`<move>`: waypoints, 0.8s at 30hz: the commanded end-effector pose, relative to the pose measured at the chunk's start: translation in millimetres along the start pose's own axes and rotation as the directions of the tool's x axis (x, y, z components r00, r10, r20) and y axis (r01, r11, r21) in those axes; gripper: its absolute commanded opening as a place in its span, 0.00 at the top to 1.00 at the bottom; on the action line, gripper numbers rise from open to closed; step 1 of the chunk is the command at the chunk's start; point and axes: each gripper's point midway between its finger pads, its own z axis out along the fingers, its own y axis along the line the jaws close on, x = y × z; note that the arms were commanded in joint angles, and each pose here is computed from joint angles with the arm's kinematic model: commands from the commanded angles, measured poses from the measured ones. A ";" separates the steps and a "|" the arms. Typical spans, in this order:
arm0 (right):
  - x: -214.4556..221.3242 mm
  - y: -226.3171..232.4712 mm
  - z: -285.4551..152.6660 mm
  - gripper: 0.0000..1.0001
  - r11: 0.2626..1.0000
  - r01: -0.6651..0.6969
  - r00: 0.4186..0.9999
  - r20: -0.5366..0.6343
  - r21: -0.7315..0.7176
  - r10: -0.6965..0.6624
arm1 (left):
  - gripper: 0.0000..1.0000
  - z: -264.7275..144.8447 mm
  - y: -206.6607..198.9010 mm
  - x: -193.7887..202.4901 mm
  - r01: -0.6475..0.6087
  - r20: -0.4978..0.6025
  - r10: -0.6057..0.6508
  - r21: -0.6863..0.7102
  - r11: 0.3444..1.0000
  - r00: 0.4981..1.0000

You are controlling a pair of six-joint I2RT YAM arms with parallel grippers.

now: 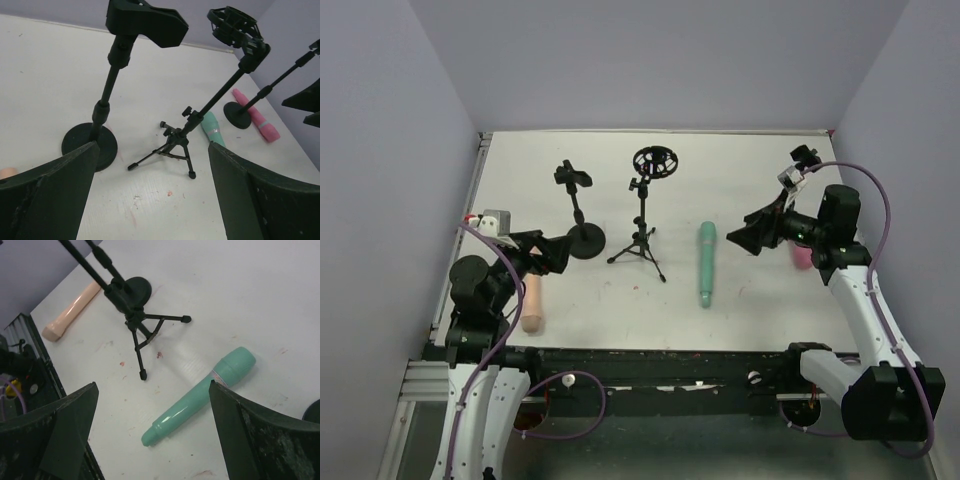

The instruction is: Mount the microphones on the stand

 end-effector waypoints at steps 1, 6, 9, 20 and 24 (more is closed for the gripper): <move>11.6 28.1 -4.7 0.00 0.967 0.163 0.986 0.011 -0.198 -0.164 | 0.02 -10.2 -37.6 -6.8 0.020 -0.043 -0.014 0.163 0.986 0.999; 16.2 31.0 -6.5 0.00 0.956 0.190 0.981 -0.003 -0.223 -0.195 | 0.02 -13.9 -56.9 -8.5 0.047 -0.096 -0.024 0.248 0.968 0.995; 19.4 35.5 -8.4 0.00 0.944 0.214 0.975 -0.004 -0.253 -0.222 | 0.02 -15.6 -68.2 -4.9 0.051 -0.134 -0.013 0.288 0.956 0.991; 33.2 35.7 -7.2 0.00 0.928 0.219 0.971 -0.028 -0.303 -0.239 | 0.02 5.2 -93.0 24.7 -0.051 -0.208 0.125 0.327 0.944 0.970; 34.8 33.5 -6.7 0.00 0.928 0.221 0.970 -0.032 -0.299 -0.241 | 0.02 33.3 -103.1 33.6 -0.073 -0.202 0.147 0.337 0.939 0.968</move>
